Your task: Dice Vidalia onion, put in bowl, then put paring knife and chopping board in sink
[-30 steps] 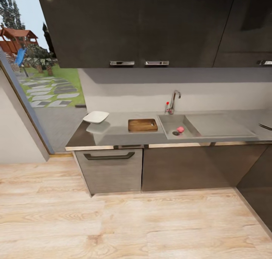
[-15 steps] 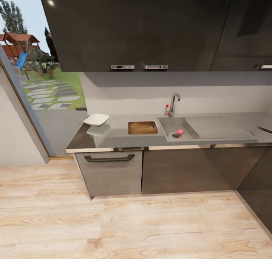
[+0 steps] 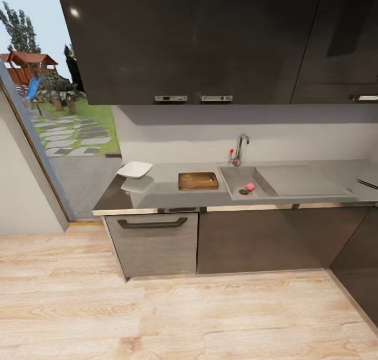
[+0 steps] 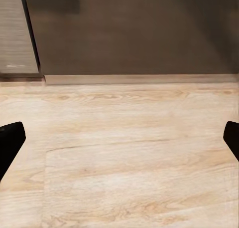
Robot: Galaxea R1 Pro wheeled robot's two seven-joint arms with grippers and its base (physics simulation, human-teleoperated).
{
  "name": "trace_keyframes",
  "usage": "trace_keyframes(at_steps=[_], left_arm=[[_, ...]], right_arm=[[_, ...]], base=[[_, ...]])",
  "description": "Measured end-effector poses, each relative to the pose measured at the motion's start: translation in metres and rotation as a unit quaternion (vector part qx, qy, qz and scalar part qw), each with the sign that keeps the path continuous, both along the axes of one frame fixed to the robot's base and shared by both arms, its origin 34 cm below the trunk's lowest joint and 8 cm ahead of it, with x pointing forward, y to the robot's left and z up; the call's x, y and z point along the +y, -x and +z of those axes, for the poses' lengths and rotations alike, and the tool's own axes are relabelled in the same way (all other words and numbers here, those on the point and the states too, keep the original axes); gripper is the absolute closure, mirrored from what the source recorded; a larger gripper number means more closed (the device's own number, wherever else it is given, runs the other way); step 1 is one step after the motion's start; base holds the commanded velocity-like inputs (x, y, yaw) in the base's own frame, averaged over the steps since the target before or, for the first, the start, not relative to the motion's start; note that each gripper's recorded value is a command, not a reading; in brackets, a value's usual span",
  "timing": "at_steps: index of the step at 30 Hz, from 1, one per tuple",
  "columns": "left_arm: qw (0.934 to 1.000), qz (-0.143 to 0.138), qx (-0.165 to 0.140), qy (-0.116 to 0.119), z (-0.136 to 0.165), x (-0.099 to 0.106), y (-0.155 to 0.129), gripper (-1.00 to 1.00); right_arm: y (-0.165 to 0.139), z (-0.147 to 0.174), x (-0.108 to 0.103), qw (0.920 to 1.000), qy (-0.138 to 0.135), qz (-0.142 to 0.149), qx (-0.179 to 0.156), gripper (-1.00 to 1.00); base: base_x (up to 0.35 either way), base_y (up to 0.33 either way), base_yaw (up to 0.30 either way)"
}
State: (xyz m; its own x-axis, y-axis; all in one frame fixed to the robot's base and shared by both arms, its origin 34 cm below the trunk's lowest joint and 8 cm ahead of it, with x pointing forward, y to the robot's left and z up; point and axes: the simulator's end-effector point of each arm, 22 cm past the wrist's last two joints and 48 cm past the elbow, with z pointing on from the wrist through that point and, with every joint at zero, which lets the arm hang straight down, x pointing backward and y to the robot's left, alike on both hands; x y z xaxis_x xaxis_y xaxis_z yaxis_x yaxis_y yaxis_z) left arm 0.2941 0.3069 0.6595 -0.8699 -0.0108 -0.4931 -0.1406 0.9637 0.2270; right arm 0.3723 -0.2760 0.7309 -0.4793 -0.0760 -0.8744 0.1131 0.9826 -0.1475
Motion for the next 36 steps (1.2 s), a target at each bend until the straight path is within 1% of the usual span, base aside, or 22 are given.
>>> trace_keyframes(at_steps=[36], left_arm=[[0.9997, 0.0, -0.026, 0.0, 0.01, 0.0, -0.017, -1.0]], right_arm=[[-0.015, 0.015, -0.001, 0.9996, 0.001, -0.001, -0.028, -1.0]], base=[[0.0, 0.0, 0.0]])
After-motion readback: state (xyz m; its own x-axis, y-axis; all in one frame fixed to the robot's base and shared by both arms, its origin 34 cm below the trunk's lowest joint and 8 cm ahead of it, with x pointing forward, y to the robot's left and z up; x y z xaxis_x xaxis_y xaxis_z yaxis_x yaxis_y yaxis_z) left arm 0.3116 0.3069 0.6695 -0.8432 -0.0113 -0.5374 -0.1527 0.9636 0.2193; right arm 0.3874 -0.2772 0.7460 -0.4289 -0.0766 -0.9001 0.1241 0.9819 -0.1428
